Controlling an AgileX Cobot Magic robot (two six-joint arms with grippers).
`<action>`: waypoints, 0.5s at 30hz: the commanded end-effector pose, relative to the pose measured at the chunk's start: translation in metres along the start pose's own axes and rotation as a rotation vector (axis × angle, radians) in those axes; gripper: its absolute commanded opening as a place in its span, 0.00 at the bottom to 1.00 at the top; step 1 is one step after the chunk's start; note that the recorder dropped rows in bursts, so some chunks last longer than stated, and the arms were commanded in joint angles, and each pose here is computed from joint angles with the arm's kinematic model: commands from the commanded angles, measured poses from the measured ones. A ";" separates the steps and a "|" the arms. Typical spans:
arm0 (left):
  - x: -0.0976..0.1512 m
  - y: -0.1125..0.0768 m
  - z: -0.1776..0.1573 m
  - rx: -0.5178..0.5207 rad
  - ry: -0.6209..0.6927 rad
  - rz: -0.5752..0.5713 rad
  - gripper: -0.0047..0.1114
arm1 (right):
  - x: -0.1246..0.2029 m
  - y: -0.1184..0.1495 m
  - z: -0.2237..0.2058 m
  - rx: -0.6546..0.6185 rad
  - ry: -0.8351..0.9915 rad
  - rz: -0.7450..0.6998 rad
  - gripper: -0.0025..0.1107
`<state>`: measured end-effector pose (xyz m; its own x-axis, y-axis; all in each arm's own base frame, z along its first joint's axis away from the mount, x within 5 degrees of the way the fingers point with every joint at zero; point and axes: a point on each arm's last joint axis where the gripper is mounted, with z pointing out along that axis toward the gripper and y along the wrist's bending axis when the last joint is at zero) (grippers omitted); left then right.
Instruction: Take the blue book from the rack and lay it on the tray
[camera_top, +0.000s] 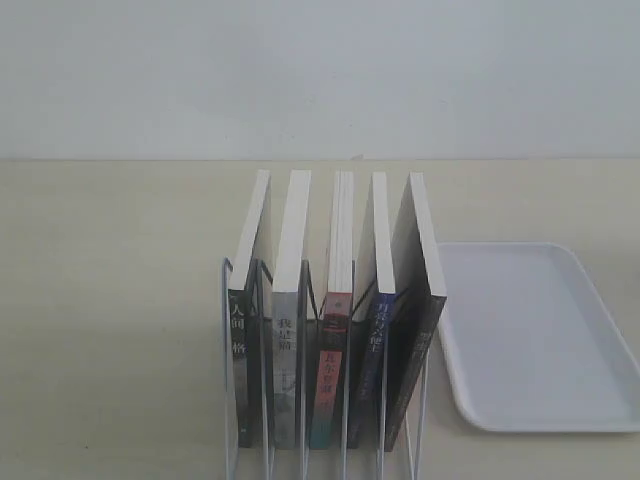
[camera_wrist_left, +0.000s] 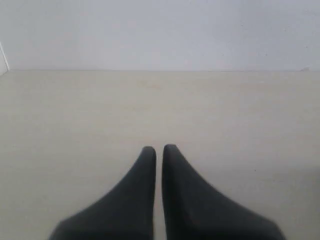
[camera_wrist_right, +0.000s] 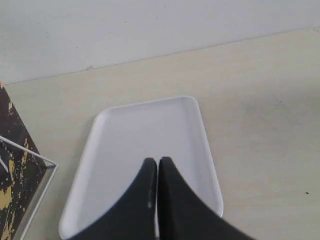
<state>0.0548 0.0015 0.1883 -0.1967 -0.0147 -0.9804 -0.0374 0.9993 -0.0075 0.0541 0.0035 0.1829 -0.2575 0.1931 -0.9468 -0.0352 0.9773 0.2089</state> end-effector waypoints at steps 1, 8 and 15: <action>0.000 0.000 0.000 -0.001 -0.009 -0.001 0.08 | -0.001 0.000 -0.001 0.001 -0.012 -0.006 0.02; 0.000 0.000 0.000 -0.001 -0.009 -0.001 0.08 | -0.008 0.002 -0.001 -0.025 -0.094 -0.015 0.02; 0.000 0.000 0.000 -0.001 -0.009 -0.001 0.08 | -0.069 0.023 -0.037 -0.254 -0.895 -0.091 0.02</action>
<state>0.0548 0.0015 0.1883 -0.1967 -0.0147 -0.9804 -0.0374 0.9993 -0.0075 0.0487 0.0104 0.2403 0.3635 0.1559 -0.9184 -0.2102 0.9742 0.0822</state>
